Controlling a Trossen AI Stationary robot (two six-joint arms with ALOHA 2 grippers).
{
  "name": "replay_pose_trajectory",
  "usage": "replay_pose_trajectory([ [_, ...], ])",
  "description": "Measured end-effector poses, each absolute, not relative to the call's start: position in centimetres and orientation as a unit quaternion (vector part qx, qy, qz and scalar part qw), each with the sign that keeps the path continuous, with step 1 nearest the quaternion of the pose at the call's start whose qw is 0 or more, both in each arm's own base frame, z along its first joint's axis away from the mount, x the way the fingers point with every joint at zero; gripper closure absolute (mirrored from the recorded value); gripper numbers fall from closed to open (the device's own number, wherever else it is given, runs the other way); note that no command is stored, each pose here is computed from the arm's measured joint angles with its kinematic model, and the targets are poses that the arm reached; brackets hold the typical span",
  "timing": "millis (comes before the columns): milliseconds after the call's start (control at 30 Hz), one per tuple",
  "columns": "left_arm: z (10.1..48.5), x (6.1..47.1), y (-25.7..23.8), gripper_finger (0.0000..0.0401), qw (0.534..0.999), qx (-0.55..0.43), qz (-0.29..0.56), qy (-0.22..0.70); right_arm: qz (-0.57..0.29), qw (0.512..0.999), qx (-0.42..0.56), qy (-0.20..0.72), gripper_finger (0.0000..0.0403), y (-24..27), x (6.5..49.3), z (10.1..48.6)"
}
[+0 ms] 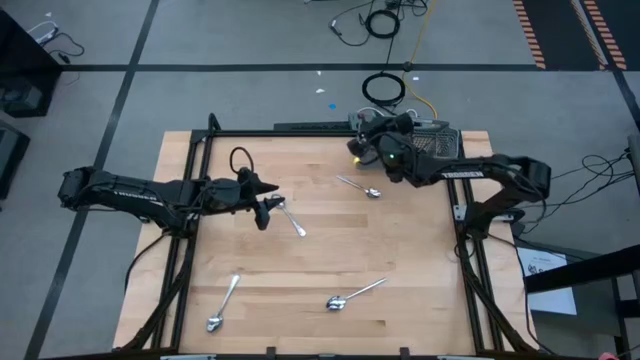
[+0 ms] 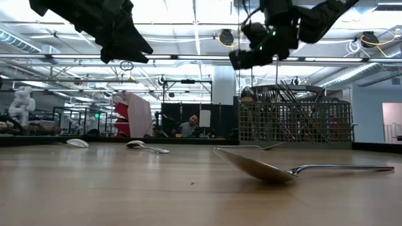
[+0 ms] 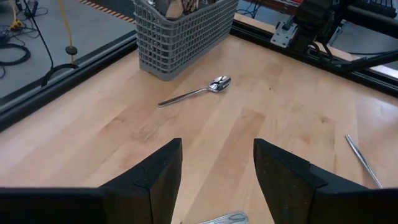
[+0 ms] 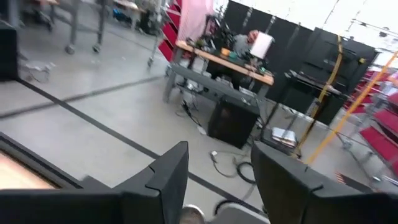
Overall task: Sort silverware
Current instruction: Put the silver spoon into the gray utensil holder
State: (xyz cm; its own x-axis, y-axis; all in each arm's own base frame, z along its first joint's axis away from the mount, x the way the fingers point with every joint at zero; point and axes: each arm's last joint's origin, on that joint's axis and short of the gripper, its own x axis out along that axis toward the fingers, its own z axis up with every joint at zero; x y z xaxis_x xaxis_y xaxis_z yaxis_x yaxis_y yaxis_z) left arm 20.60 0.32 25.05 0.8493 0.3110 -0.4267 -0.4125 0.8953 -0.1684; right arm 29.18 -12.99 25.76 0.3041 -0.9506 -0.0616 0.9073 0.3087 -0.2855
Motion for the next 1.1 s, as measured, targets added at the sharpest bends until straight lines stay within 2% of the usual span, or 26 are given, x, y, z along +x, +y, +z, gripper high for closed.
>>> replay_pose_trajectory([
  [300,25.0,20.6,0.2,0.0196,0.960,-0.091,0.164,0.209,-0.495,0.865,-0.059,0.057,0.0238,-6.9,29.7,27.9],
  [433,25.0,20.7,0.0,0.0196,0.964,-0.079,0.132,0.217,-0.364,0.929,-0.006,0.059,0.0236,-3.2,30.4,27.5],
  [567,25.0,20.7,-0.1,0.0196,0.967,-0.071,0.096,0.223,-0.181,0.976,0.070,0.095,0.0238,0.9,30.9,26.4],
  [667,25.0,20.7,-0.3,0.0196,0.969,-0.064,0.065,0.228,-0.083,0.979,0.103,0.155,0.0238,4.4,30.8,24.9],
  [800,25.0,20.7,-0.5,0.0196,0.971,-0.048,0.031,0.231,0.006,0.971,0.121,0.204,0.0237,9.2,30.2,23.5],
  [933,25.0,20.7,-0.5,0.0196,0.972,-0.036,0.021,0.232,0.046,0.959,0.150,0.236,0.0242,12.9,29.5,22.2],
  [1100,25.1,20.8,-0.5,0.0196,0.973,-0.035,0.020,0.228,0.092,0.935,0.126,0.318,0.0256,15.9,28.9,20.2],
])
